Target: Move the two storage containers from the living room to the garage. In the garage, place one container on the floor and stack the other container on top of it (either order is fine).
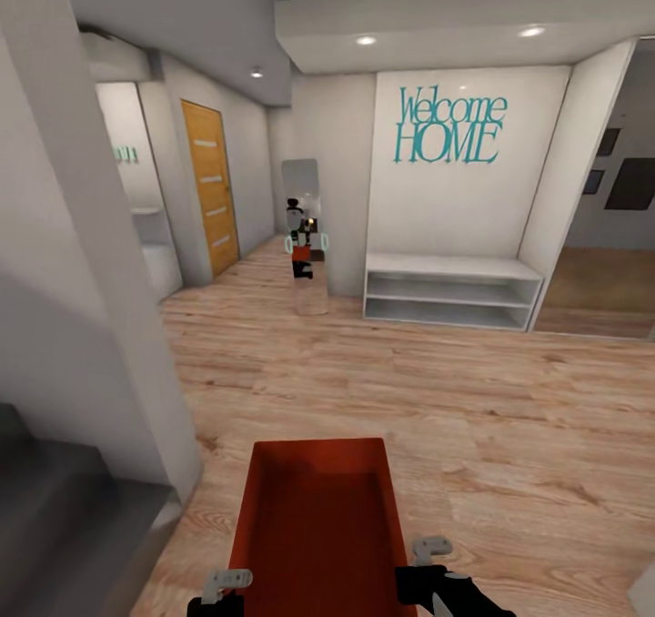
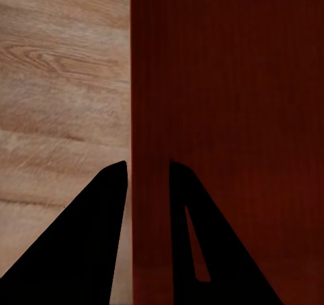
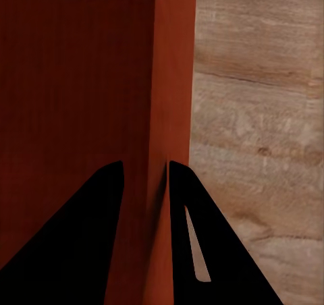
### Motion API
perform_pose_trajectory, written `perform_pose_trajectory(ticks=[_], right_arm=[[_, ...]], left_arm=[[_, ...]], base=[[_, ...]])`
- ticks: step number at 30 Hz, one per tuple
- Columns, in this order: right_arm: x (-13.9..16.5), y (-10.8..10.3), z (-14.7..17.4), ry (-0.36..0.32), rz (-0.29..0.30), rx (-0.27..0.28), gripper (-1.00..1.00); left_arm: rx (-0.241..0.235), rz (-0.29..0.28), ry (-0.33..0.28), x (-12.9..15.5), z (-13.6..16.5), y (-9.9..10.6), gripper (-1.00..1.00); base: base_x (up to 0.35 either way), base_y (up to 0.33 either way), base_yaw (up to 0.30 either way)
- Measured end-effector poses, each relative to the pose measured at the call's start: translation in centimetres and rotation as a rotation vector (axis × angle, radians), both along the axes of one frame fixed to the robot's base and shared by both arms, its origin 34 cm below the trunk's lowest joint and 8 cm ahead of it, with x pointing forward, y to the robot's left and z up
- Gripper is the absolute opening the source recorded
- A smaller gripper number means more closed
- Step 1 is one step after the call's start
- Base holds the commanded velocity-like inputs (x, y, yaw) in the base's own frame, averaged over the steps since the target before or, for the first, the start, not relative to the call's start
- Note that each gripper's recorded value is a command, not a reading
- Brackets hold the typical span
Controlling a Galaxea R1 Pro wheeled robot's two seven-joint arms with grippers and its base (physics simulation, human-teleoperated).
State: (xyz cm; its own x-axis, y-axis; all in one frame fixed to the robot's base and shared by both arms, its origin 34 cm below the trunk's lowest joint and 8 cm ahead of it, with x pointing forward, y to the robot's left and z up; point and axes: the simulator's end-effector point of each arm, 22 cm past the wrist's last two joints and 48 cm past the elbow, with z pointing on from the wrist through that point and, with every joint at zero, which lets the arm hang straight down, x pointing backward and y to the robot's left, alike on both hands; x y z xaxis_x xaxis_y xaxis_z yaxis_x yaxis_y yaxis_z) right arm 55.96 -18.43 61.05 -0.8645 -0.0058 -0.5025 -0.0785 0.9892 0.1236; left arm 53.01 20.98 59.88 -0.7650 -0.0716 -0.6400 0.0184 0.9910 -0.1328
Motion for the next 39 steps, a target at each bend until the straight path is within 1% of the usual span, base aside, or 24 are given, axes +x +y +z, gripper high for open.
perform_pose_trajectory(ticks=[11,23,39], right_arm=[[0.00,0.00,-0.01,0.000,0.000,0.000,-1.00],[-0.04,-0.02,-0.08,0.002,0.000,0.000,-1.00],[-0.03,-0.02,-0.08,0.002,0.000,0.000,-1.00]], left_arm=[[0.000,0.000,0.000,0.00,-0.01,0.00,-1.00],[0.000,0.000,0.002,-0.05,-0.07,-0.02,-1.00],[0.000,0.000,0.001,-0.05,-0.07,-0.02,-1.00]], base=[[0.341,0.000,0.007],[0.341,0.000,0.072],[0.341,0.000,0.007]])
